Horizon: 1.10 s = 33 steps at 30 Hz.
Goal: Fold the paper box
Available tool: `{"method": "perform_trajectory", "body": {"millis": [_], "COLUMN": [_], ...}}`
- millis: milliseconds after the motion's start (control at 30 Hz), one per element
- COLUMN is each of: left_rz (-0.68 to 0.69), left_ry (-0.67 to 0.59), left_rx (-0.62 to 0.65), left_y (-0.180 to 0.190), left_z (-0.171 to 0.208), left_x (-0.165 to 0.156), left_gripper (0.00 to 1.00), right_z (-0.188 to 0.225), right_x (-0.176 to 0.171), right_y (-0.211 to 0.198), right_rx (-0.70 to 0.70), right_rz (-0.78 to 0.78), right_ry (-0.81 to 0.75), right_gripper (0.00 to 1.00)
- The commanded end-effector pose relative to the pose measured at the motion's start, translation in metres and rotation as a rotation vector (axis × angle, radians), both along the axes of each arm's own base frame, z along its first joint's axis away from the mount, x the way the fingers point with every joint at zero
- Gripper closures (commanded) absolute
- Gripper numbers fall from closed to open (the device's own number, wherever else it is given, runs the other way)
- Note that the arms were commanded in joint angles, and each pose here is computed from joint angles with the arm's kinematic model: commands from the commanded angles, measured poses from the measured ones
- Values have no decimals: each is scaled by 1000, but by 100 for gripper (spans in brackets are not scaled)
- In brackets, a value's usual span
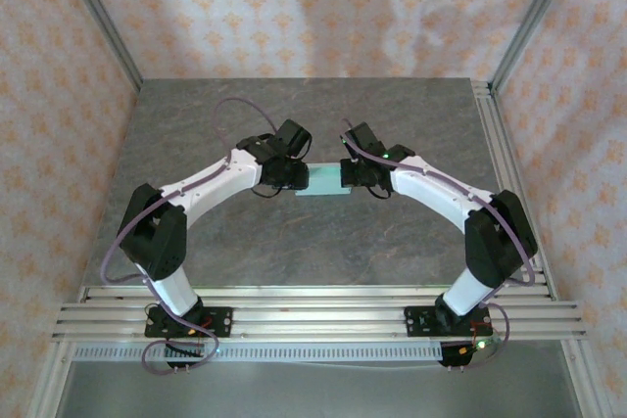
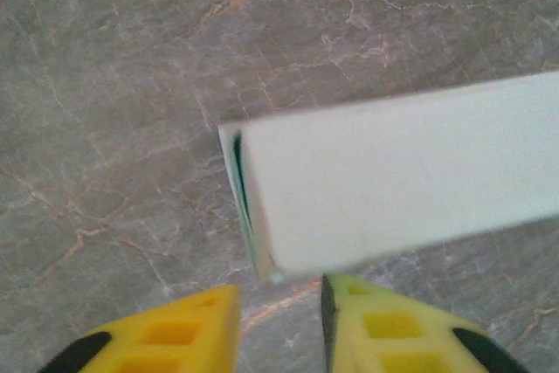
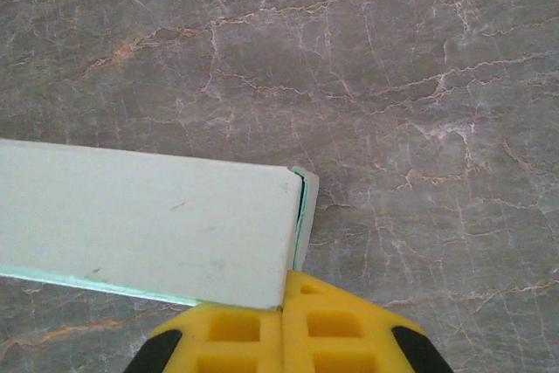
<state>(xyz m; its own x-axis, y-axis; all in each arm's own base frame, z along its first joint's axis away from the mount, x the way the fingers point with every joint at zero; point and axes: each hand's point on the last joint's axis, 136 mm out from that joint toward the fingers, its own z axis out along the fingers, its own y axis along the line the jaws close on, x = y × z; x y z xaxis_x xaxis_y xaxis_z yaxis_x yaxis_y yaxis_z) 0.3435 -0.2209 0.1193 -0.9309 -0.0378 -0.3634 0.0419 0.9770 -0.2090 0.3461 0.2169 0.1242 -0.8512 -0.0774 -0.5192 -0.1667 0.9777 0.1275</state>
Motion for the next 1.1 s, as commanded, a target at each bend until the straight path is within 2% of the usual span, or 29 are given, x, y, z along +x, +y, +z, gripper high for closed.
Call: {"method": "perform_trajectory", "body": {"millis": [0, 133, 200, 267, 333, 433, 567, 600, 900, 933, 1067], "left_rz": [-8, 46, 113, 169, 214, 252, 269, 268, 265, 268, 265], "left_ry": [-49, -89, -109, -114, -101, -66, -28, -22, 53, 59, 74], "left_rx": [-96, -219, -262, -258, -265, -285, -290, -294, -294, -290, -278], "left_y": [-6, -6, 3, 14, 23, 27, 27, 25, 21, 22, 23], "left_z": [29, 49, 56, 55, 50, 40, 27, 24, -8, -11, -19], "left_x": [-4, -2, 6, 13, 20, 28, 36, 39, 32, 31, 28], "left_gripper": [45, 29, 12, 3, 2, 13, 39, 43, 58, 59, 63], "right_z": [-23, -23, -22, -21, -20, -20, -19, -19, -15, -13, 0], "right_x": [-9, -9, -8, -7, -6, -6, -5, -5, -1, 0, 5], "right_y": [-7, -5, -4, -4, -3, -1, 2, 2, 3, 4, 10], "right_rx": [-61, -55, -45, -37, -33, -17, -3, -5, -14, -13, 25], "right_rz": [-1, 4, 5, 0, -3, -7, -3, -5, -11, -11, 0], "right_ry": [55, 55, 50, 42, 38, 39, 36, 34, 41, 38, 3], "right_gripper": [100, 100, 100, 100, 100, 100, 100, 100, 97, 95, 75]}}
